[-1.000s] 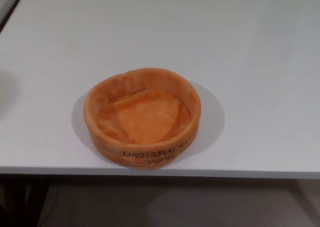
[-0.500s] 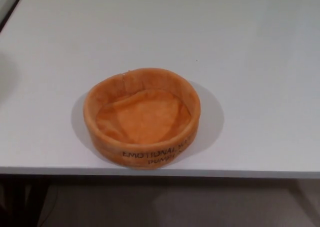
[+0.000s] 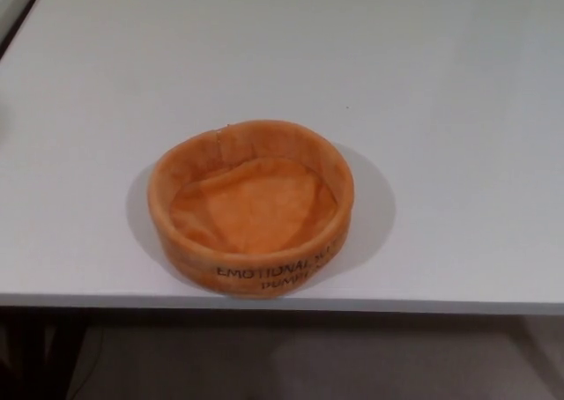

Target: A soft plate is kept in the center of the table close to the robot and the robot uses its left hand to pick up the plate, turns it upside down and places it back on the table

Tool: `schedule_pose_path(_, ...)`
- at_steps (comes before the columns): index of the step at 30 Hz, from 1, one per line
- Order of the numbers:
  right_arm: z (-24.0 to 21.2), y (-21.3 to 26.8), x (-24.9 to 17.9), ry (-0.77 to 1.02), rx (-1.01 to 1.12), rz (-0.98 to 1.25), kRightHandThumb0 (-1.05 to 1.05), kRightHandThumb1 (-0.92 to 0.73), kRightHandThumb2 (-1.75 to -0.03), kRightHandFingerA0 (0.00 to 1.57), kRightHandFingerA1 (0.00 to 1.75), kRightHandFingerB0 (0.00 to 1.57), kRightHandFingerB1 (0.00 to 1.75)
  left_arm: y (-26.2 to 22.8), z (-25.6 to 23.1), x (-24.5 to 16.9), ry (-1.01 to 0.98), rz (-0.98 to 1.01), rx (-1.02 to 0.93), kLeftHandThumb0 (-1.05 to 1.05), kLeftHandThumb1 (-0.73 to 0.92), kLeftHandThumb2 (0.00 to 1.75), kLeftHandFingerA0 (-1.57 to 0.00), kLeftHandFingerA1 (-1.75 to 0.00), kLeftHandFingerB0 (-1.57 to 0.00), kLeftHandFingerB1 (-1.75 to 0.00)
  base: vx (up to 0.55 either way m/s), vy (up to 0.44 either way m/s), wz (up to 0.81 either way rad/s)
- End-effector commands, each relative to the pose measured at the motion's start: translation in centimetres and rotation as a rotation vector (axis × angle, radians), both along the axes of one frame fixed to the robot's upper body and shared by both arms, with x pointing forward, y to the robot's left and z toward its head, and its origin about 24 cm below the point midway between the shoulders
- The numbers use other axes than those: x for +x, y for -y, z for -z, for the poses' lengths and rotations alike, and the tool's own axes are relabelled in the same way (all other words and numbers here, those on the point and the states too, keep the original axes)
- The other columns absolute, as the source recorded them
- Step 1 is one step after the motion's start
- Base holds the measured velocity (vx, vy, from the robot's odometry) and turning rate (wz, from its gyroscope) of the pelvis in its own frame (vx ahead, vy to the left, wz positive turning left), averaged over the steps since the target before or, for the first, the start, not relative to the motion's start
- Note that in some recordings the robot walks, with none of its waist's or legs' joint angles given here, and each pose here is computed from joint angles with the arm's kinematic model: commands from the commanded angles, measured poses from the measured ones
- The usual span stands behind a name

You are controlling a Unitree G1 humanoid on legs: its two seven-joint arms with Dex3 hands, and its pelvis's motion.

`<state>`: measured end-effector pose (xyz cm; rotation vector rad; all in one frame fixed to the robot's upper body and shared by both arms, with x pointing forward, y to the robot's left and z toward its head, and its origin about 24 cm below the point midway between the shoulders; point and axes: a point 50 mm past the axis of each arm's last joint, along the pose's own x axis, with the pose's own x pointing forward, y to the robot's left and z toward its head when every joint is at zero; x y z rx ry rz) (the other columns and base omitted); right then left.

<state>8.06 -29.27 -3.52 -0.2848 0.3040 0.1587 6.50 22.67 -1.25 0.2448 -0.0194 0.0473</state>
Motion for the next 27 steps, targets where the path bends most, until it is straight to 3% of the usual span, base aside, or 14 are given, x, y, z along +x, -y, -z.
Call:
schedule_pose_path(1,-0.5,0.5,-0.1,0.034,-0.005,-0.014,-0.63,-0.88,-0.67,0.55,0.48,0.35,0.31,-0.6,-3.2,0.4,0.172,-0.033,0.031,-0.95,0.86,0.67,-0.3,-0.4,-0.26,-0.29,0.0,0.0,0.0)
schedule_pose_path(7,-0.4,0.5,-0.2,0.038,0.004,-0.01,-0.64,-0.87,-0.67,0.56,0.47,0.35,0.31,-0.6,-6.0,1.9,0.288,0.001,0.071,-0.97,0.88,0.67,-0.31,-0.39,-0.26,-0.29,0.0,0.0,0.0)
schedule_pose_path(8,-0.4,0.5,-0.2,0.04,-0.004,-0.012,-0.64,-0.88,-0.67,0.56,0.47,0.35,0.31,-0.6,-6.5,2.2,0.305,0.003,0.075,-1.04,0.74,0.83,-0.31,-0.43,-0.23,-0.33,0.0,0.0,0.0)
schedule_pose_path(9,-0.4,0.5,-0.2,0.039,-0.004,-0.013,-0.66,-0.72,-1.05,0.49,0.6,0.27,0.48,-0.6,-7.4,3.0,0.354,0.018,0.081,-1.01,0.74,0.8,-0.31,-0.44,-0.24,-0.34,0.0,0.0,0.0)
schedule_pose_path(10,-0.4,0.5,-0.2,0.038,-0.004,-0.014,-0.66,-0.72,-1.05,0.49,0.6,0.27,0.48,-0.7,-7.8,3.2,0.374,0.024,0.083,-1.01,0.74,0.8,-0.31,-0.44,-0.24,-0.34,0.0,0.0,0.0)
schedule_pose_path(11,-0.5,0.5,-0.2,0.041,-0.004,-0.017,-0.64,-0.88,-0.67,0.56,0.48,0.35,0.31,-0.7,-8.4,3.8,0.399,0.038,0.099,-1.02,0.73,0.81,-0.31,-0.45,-0.23,-0.34,0.0,0.0,0.0)
schedule_pose_path(14,-0.4,0.5,-0.2,0.039,-0.001,-0.013,-0.64,-0.88,-0.67,0.56,0.47,0.36,0.32,-0.9,-9.7,5.1,0.446,0.059,0.122,-1.0,0.72,0.82,-0.32,-0.46,-0.24,-0.35,0.0,0.0,0.0)
schedule_pose_path(15,-0.5,0.5,-0.2,0.038,-0.009,-0.016,-0.67,-0.73,-1.05,0.48,0.59,0.28,0.48,-0.9,-10.3,5.7,0.471,0.071,0.14,-0.93,0.86,0.67,-0.35,-0.43,-0.28,-0.31,0.0,0.0,0.0)
schedule_pose_path(19,-0.5,0.6,0.0,0.04,-0.017,-0.022,-0.66,-0.73,-1.05,0.48,0.59,0.27,0.48,-0.8,-12.1,7.7,0.547,0.107,0.196,-0.94,0.83,0.65,-0.38,-0.46,-0.32,-0.35,0.0,0.0,0.0)
schedule_pose_path(20,-0.5,0.5,0.0,0.042,-0.014,-0.021,-0.64,-0.88,-0.67,0.55,0.47,0.35,0.31,-0.8,-12.5,8.2,0.561,0.114,0.208,-1.0,0.71,0.74,-0.38,-0.49,-0.31,-0.38,0.0,0.0,0.0)
schedule_pose_path(21,-0.5,0.5,0.0,0.04,-0.012,-0.018,-0.65,-0.88,-0.67,0.56,0.47,0.35,0.32,-0.7,-12.9,8.7,0.576,0.127,0.217,-0.94,0.63,1.09,-0.42,-0.59,-0.21,-0.42,0.0,0.0,0.0)
schedule_pose_path(22,-0.5,0.5,0.0,0.037,-0.011,-0.015,-0.65,-0.88,-0.67,0.56,0.47,0.35,0.32,-0.6,-13.2,9.1,0.589,0.142,0.223,-0.94,0.63,1.09,-0.42,-0.59,-0.21,-0.42,0.0,0.0,0.0)
schedule_pose_path(23,-0.5,0.5,0.0,0.037,-0.009,-0.017,-0.66,-0.73,-1.05,0.48,0.59,0.27,0.48,-0.5,-13.6,9.6,0.597,0.157,0.238,-1.0,0.71,0.74,-0.41,-0.49,-0.33,-0.37,0.0,0.0,0.0)
schedule_pose_path(27,-0.4,0.5,0.0,0.037,-0.018,-0.027,-0.64,-0.73,-1.05,0.48,0.6,0.28,0.48,0.0,-14.5,11.1,0.62,0.214,0.33,-0.98,0.7,0.73,-0.42,-0.48,-0.34,-0.37,0.0,0.0,0.0)
